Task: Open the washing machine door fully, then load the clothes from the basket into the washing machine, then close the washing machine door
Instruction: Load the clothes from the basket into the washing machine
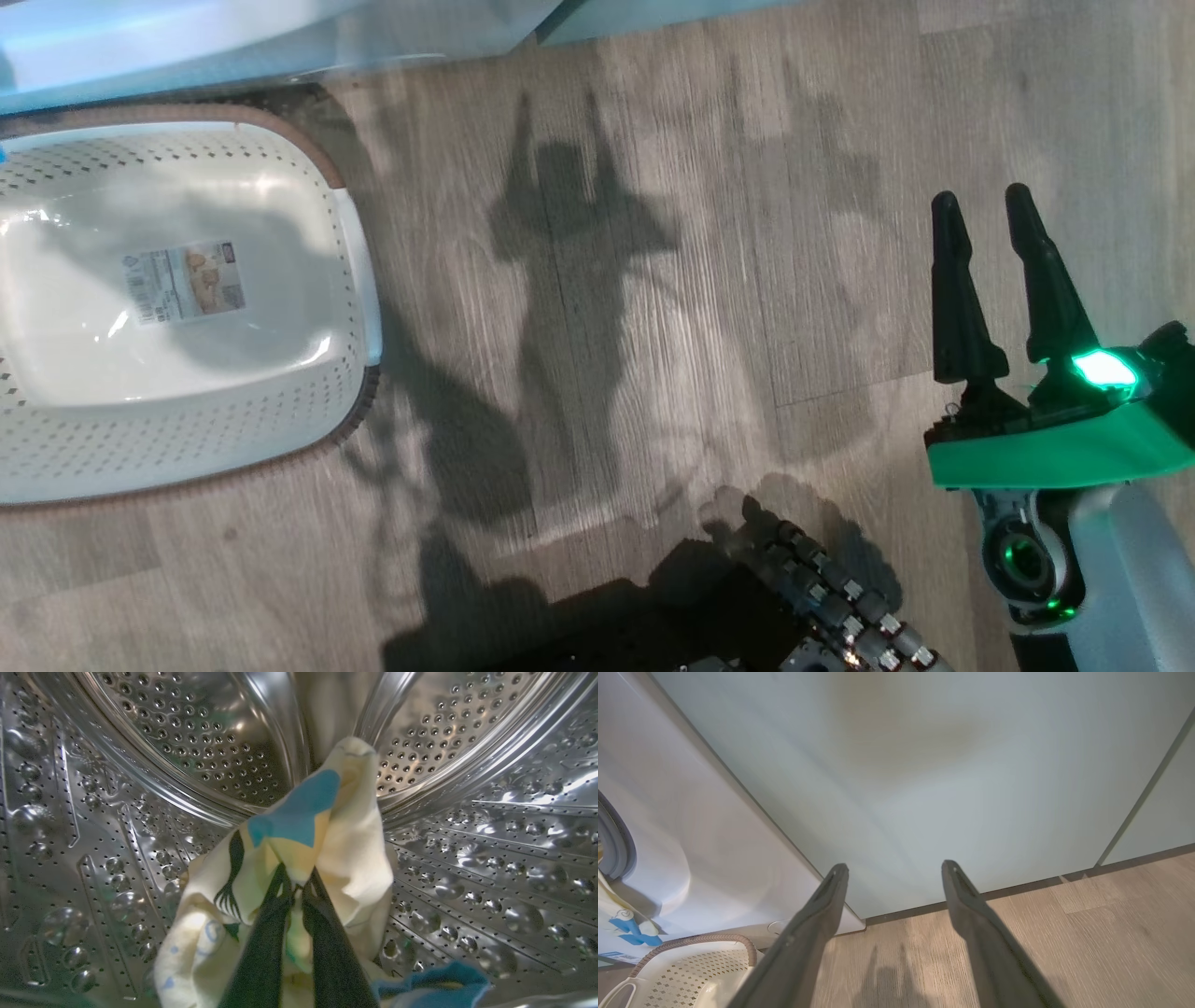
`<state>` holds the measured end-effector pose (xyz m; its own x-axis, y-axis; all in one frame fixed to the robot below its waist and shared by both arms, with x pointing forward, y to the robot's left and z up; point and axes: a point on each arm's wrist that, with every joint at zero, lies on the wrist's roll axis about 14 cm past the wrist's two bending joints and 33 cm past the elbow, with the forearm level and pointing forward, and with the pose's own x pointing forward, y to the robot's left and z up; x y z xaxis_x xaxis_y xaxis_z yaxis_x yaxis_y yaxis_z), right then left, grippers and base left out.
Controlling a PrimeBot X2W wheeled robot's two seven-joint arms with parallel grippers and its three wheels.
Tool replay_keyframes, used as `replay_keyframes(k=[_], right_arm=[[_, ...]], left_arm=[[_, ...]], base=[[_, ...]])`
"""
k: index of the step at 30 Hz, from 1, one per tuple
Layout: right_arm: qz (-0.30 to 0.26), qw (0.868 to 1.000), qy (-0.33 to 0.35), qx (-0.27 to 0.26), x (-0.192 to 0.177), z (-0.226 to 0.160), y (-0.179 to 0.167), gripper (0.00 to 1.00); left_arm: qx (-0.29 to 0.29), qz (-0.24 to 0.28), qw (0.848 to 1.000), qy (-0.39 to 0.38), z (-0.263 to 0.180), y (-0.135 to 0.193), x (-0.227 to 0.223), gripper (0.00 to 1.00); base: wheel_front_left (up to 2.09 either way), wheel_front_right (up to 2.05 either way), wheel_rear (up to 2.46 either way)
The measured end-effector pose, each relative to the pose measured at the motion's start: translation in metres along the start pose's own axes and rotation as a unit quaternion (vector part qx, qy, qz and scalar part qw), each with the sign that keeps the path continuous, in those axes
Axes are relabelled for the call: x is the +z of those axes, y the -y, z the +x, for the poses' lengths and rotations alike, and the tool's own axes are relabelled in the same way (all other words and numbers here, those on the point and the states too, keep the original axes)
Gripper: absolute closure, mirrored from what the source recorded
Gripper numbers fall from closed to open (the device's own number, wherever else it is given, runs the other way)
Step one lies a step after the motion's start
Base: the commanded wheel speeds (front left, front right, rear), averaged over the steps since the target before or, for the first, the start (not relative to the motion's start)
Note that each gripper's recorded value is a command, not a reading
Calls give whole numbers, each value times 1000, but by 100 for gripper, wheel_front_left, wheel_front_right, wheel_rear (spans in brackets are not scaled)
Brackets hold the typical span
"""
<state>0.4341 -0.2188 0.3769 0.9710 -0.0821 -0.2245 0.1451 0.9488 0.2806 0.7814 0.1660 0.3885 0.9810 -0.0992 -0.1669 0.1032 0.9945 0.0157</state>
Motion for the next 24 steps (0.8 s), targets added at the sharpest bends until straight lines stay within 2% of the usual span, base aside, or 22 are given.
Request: replay_keyframes(k=[1,2,3,13,24], right_arm=[[0,1000,1,1,1,0,-1,0],[-1,1000,2,3,1,0,-2,0],[-2,1000,4,3,2,1,-2,0],[-8,999,31,8,23,-1,-4,0],[-15,998,66,19,49,-10,-13,0]], left_arm=[[0,-1,1000,-2,-1,0,-1,69],[0,0,1000,-2,-3,-1,-1,13],[0,-2,1000,-3,-4,-1,-1,0],[-3,-22,999,24,-23,5,12,0],[-20,-50,995,78,-74,22,35,0]], base=[[0,0,0],[0,0,0],[0,0,0],[0,0,0],[0,0,0]])
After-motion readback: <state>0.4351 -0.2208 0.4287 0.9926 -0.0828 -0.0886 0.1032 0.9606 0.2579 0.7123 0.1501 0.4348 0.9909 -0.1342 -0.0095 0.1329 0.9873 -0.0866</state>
